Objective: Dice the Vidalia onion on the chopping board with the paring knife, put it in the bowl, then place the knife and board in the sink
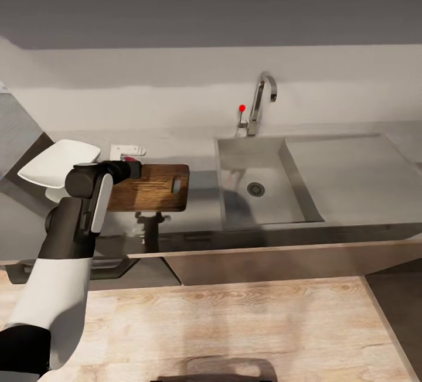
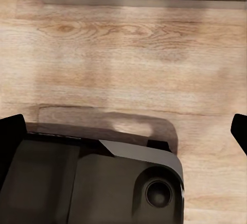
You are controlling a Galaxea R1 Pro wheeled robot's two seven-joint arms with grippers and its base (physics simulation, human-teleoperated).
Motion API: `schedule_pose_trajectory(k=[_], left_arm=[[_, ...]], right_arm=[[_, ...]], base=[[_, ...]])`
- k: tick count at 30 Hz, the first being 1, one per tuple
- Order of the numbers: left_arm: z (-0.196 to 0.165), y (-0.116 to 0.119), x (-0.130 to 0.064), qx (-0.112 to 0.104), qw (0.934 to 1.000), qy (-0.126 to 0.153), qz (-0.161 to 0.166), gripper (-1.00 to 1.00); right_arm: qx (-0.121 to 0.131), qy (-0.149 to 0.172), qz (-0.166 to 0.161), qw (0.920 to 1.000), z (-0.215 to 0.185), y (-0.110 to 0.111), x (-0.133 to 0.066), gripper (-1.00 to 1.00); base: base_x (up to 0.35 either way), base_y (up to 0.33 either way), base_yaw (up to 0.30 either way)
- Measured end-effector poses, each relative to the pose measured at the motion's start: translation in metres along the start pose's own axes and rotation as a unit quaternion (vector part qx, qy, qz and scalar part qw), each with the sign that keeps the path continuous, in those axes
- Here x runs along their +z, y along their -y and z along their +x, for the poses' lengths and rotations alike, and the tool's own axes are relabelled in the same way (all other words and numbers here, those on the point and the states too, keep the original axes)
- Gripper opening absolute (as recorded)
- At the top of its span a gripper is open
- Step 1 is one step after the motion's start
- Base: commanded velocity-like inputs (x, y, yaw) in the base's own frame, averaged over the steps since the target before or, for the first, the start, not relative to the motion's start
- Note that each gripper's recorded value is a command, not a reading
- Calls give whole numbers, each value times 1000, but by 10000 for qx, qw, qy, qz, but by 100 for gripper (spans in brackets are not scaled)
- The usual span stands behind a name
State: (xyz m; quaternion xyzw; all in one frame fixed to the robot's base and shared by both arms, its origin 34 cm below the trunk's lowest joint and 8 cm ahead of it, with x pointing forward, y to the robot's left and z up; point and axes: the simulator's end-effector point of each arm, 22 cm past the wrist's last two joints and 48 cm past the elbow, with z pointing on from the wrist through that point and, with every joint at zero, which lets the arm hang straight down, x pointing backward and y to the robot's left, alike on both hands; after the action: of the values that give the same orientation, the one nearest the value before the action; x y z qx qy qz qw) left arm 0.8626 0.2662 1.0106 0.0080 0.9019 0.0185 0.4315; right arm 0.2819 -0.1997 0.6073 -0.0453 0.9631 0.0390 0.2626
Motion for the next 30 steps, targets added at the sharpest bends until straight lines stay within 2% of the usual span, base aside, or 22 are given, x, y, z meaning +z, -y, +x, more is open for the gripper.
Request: schedule_pose_trajectory(k=[6,19,23,30], left_arm=[[13,0,8,-3,9998,-175,0,-100],[21,0,12,-4,9996,-290,0,-100],[32,0,18,-4,9991,-434,-4,-100],[34,0,19,-5,9989,-460,-4,-100]], right_arm=[[0,0,0,10000,0,0,0,100],[0,0,0,10000,0,0,0,100],[0,0,0,10000,0,0,0,100],[2,1,-3,10000,0,-1,0,100]], base=[[0,0,0],[0,0,0],[0,0,0],[0,0,0]])
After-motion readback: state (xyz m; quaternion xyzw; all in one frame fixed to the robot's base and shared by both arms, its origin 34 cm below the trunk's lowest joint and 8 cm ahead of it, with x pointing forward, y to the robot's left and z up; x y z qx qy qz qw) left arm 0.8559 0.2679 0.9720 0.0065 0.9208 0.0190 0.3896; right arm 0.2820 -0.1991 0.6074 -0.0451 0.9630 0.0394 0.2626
